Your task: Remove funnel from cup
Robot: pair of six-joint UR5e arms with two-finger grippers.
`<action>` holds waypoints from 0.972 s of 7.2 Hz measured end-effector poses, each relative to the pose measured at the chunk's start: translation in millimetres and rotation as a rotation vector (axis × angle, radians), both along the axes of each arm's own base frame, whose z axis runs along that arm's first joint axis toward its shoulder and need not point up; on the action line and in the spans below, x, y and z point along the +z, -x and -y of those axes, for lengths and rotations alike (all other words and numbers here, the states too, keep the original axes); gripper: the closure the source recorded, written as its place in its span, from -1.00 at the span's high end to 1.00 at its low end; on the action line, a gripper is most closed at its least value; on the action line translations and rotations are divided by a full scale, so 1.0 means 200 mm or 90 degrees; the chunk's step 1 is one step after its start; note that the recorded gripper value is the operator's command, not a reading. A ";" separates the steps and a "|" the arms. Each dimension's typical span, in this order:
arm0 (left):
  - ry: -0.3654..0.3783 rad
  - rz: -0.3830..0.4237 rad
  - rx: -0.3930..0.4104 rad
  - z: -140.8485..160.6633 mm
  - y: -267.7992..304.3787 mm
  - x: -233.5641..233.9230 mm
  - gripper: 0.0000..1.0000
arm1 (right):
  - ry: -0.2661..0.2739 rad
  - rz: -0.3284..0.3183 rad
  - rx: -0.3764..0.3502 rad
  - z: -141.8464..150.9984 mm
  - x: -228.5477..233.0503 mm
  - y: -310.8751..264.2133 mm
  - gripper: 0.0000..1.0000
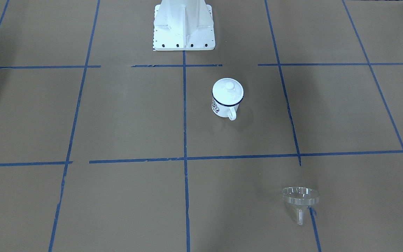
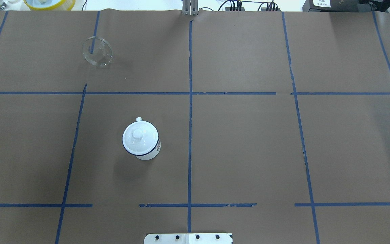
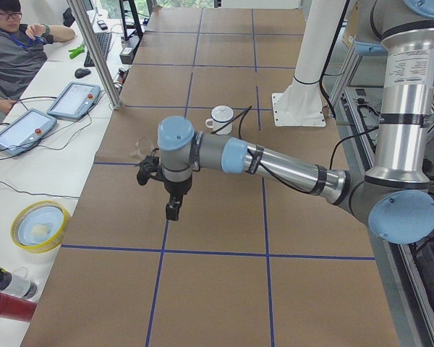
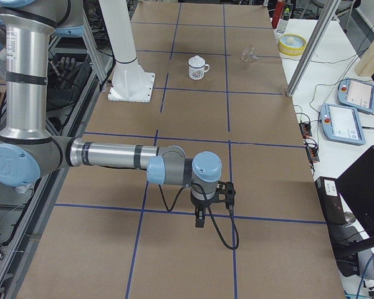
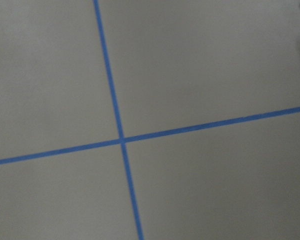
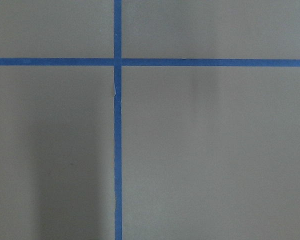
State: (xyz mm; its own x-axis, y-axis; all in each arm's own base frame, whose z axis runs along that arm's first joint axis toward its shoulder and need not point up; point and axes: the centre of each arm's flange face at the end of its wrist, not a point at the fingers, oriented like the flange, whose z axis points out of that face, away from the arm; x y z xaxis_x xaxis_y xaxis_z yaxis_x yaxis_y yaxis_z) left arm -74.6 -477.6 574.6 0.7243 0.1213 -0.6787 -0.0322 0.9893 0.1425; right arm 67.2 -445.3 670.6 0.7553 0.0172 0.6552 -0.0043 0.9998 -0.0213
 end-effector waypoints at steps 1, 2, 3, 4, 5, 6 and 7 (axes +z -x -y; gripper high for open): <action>0.037 -0.013 -0.008 -0.09 0.06 0.22 1.00 | 0.000 0.000 0.000 0.00 0.00 0.00 1.00; 0.058 -0.019 -0.012 -0.13 0.09 0.32 1.00 | 0.000 0.000 0.000 0.00 0.00 0.00 1.00; 0.065 -0.021 -0.015 -0.14 0.09 0.35 1.00 | 0.000 0.000 0.000 0.00 0.00 0.00 1.00; 0.070 -0.022 -0.016 -0.14 0.10 0.36 1.00 | 0.000 0.000 0.000 0.00 0.00 0.00 1.00; 0.069 -0.019 -0.016 -0.14 0.10 0.36 1.00 | 0.000 0.000 0.000 0.00 0.00 0.00 1.00; 0.064 -0.015 -0.015 -0.13 0.10 0.34 1.00 | 0.000 0.000 0.000 0.00 0.00 0.00 1.00; 0.055 -0.014 -0.015 -0.11 0.10 0.31 1.00 | -0.001 0.000 0.000 0.00 0.00 0.00 1.00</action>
State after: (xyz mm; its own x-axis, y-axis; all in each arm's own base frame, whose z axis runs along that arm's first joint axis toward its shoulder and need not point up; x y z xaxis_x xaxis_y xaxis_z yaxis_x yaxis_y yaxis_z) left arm -94.1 -455.4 636.8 0.7115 0.0457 -0.7012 -0.0073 0.9983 0.0576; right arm 67.2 -445.4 670.1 0.7553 0.0165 0.6552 -0.0043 0.9998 -0.0202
